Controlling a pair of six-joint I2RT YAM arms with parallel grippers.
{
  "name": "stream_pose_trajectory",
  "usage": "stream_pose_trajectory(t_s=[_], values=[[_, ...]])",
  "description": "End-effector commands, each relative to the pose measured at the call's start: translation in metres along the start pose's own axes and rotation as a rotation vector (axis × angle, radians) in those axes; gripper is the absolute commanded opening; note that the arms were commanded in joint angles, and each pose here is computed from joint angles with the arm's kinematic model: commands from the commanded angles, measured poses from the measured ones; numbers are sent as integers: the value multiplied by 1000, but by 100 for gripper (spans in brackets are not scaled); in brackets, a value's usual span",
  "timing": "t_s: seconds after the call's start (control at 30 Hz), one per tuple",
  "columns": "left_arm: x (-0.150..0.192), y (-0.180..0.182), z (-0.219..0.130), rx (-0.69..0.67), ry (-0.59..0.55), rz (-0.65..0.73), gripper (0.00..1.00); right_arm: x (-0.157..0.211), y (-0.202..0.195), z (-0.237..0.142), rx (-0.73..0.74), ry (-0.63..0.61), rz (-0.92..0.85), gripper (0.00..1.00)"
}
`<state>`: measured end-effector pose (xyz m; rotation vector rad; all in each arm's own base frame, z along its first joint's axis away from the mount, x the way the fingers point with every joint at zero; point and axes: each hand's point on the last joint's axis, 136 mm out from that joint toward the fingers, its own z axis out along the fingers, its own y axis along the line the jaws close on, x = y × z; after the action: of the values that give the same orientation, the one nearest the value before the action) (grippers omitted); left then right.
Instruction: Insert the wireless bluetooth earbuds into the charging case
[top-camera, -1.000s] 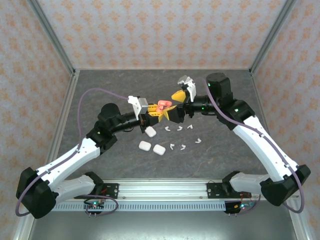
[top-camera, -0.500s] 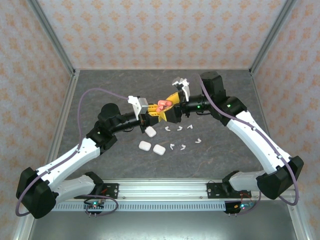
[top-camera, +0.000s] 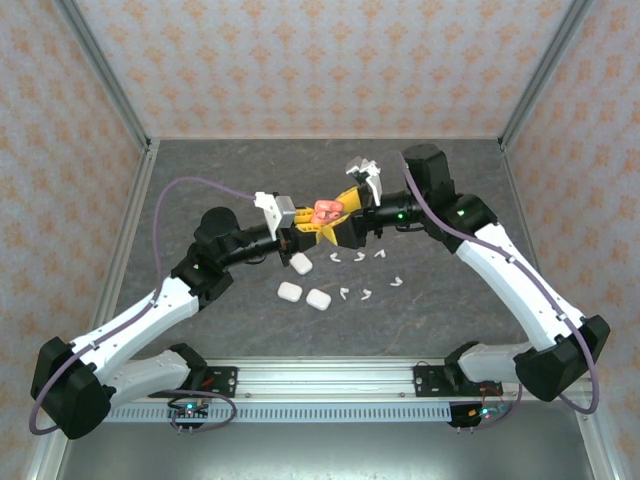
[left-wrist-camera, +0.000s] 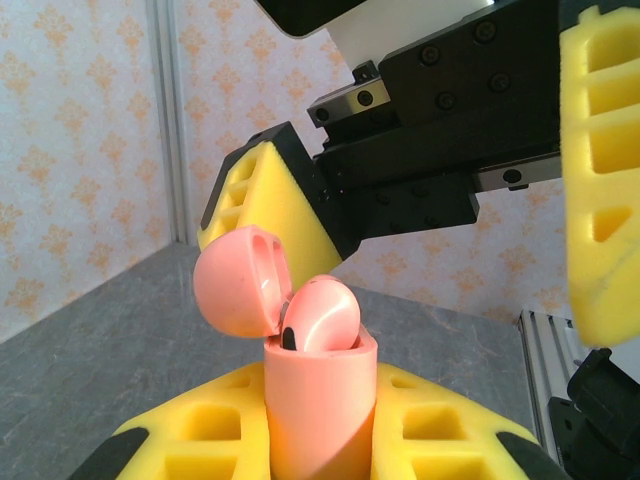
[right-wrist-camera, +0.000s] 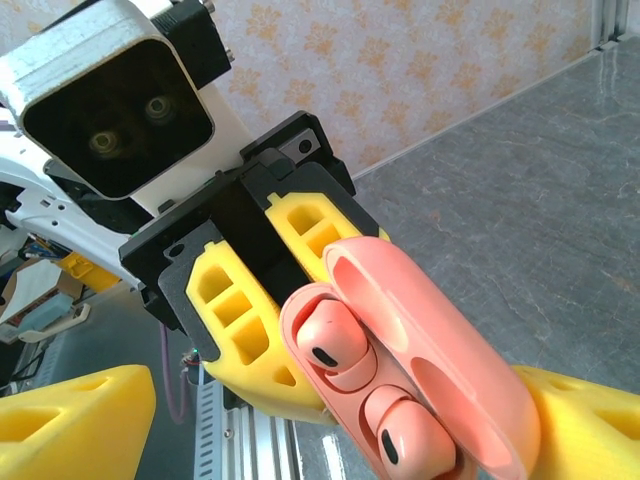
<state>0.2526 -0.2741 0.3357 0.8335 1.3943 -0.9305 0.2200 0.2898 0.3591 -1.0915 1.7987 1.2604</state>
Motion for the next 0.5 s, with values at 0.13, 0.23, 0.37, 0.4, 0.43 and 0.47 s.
stream_pose_trajectory(t_s=[0.13,0.23,0.37,0.4,0.43,0.47], values=[[-7,-1,-2,-17,-16,23,0,-6,18,-13,-12,-35,-74,89],[-8,-1,-2,-17,-16,24,0,-3,16,-13,-4,-28,-67,89],[-8,0,-2,-17,-16,25,0,-2,13,-13,18,-26,-63,89],[-9,0,-2,-18,-18,26,0,-2,10,-13,32,-25,-62,89],[-8,-1,-2,-15,-17,23,0,-2,7,-14,52,-25,-62,89],[-8,0,-2,-19,-14,22,0,-3,4,-15,80,-26,-63,89]])
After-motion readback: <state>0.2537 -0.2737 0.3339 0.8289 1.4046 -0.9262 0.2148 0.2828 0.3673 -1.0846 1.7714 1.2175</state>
